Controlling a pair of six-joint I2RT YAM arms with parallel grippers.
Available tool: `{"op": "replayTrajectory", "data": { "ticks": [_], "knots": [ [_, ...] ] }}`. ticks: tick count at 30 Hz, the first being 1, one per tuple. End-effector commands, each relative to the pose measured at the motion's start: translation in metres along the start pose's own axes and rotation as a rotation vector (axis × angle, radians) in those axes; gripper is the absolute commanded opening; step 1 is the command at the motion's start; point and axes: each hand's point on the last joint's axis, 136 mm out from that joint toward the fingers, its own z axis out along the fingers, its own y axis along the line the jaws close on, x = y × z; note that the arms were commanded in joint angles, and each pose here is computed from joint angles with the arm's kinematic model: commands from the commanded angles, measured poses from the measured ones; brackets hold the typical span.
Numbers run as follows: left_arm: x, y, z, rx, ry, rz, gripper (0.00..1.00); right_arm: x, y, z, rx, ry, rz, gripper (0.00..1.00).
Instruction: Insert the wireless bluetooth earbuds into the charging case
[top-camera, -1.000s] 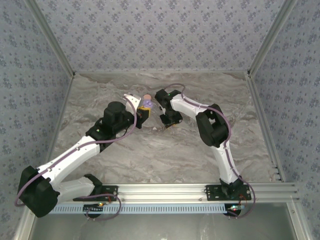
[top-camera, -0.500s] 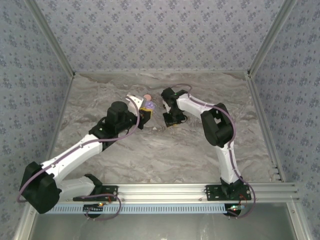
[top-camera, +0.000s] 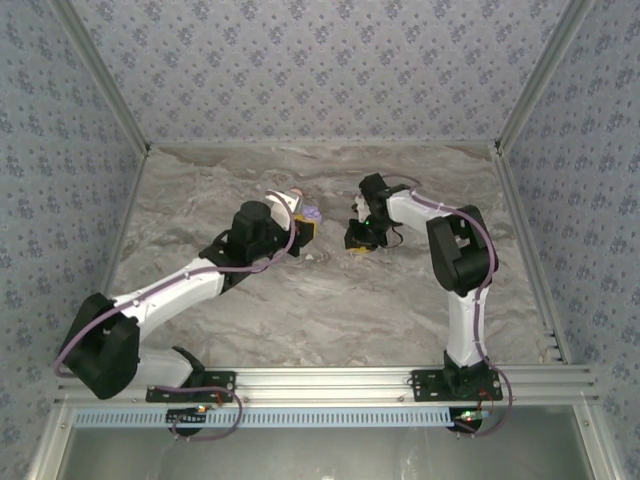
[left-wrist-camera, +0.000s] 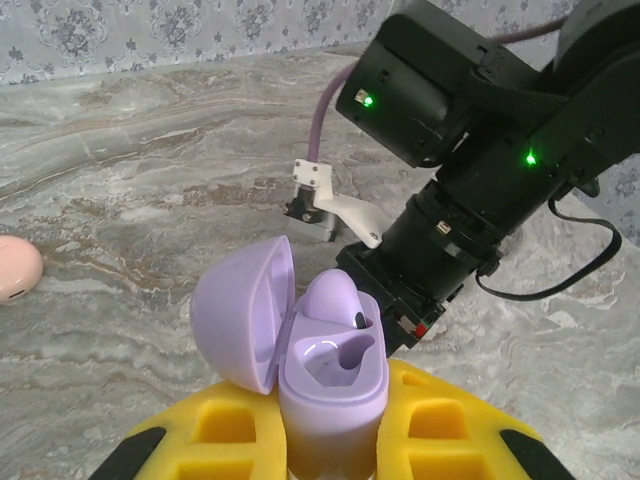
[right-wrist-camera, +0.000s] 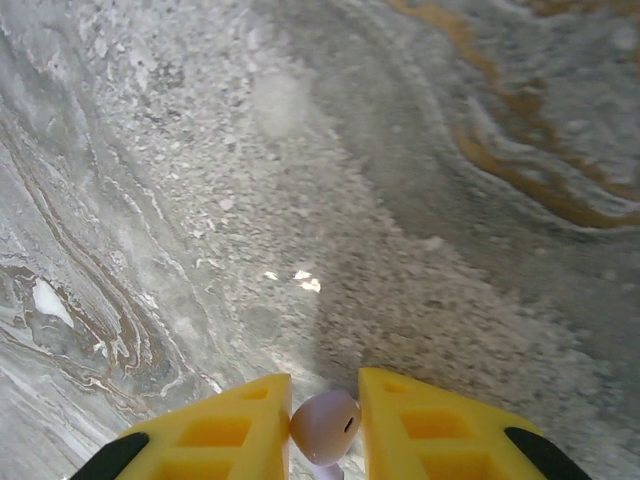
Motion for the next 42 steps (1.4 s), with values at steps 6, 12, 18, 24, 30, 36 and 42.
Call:
{"op": "replayTrajectory", "data": {
  "ticks": [6,12,18,24,30,36,42],
  "knots": [
    [0.009,-0.006,0.019,0.069,-0.044,-0.046,0.12,-0.012,0.008,-0.031,-0.140,-0.104,0.055,0.24],
    [0.021,-0.004,0.030,0.101,-0.071,-0.074,0.12,-0.021,0.021,-0.060,-0.256,-0.183,0.053,0.24],
    [0.029,-0.003,0.037,0.138,-0.125,-0.097,0.12,-0.027,0.043,-0.097,-0.354,-0.271,0.006,0.24],
    [0.032,-0.005,0.041,0.167,-0.159,-0.108,0.12,-0.026,0.071,-0.132,-0.443,-0.336,-0.079,0.24],
    [0.031,-0.011,0.044,0.199,-0.167,-0.102,0.13,-0.024,0.096,-0.157,-0.496,-0.381,-0.159,0.24],
    [0.027,-0.020,0.043,0.240,-0.180,-0.093,0.12,-0.021,0.117,-0.171,-0.527,-0.409,-0.223,0.24],
    [0.019,-0.029,0.041,0.282,-0.196,-0.088,0.13,-0.018,0.133,-0.181,-0.551,-0.428,-0.273,0.24]
  ]
}}
